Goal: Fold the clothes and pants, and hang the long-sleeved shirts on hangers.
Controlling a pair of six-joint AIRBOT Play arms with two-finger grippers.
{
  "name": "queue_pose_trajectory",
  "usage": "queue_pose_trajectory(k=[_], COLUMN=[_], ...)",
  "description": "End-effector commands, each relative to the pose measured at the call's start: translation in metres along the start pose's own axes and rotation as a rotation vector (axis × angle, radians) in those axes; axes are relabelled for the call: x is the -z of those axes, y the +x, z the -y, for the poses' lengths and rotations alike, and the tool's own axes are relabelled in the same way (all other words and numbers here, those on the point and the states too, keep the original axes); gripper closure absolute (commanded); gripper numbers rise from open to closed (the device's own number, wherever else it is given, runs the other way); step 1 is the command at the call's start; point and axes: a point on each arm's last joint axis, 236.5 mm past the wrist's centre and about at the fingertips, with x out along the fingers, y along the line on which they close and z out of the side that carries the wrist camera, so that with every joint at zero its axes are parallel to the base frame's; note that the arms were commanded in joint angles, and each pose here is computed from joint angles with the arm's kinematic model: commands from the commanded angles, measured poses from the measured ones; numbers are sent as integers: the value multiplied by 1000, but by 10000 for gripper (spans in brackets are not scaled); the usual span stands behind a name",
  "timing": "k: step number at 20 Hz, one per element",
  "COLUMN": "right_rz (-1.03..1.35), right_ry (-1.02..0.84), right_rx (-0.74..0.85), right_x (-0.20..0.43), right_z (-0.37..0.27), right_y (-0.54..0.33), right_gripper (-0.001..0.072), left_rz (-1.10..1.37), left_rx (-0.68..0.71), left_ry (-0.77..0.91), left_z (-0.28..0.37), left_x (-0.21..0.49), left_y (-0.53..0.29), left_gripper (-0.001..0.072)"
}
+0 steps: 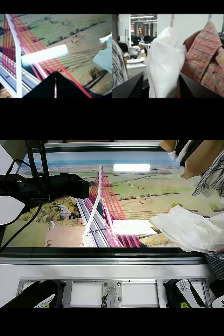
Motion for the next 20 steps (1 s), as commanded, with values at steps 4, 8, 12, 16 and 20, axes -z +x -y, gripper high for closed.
queue_pose_trajectory(k=[4,8,12,16,20], right_rz=[46,-31,-178,-448,-653], right_ry=[247,307,444,319,129], right_rx=[-157,-693,-1294,-1578,-1776], right_x=[-38,-36,-18,33,81], right_z=[-38,-152,-253,-337,-402], right_y=[-22,-70,-165,-251,-364], right_gripper=[236,236,237,238,238], left_rz=[1,0,0,-19,-60], left_rx=[0,0,0,-5,-17], left_ry=[3,3,3,2,-54], left_z=[0,0,0,-1,-10], left_x=[0,0,0,5,38], left_y=[0,0,0,0,18], left_gripper=[694,694,693,694,694])
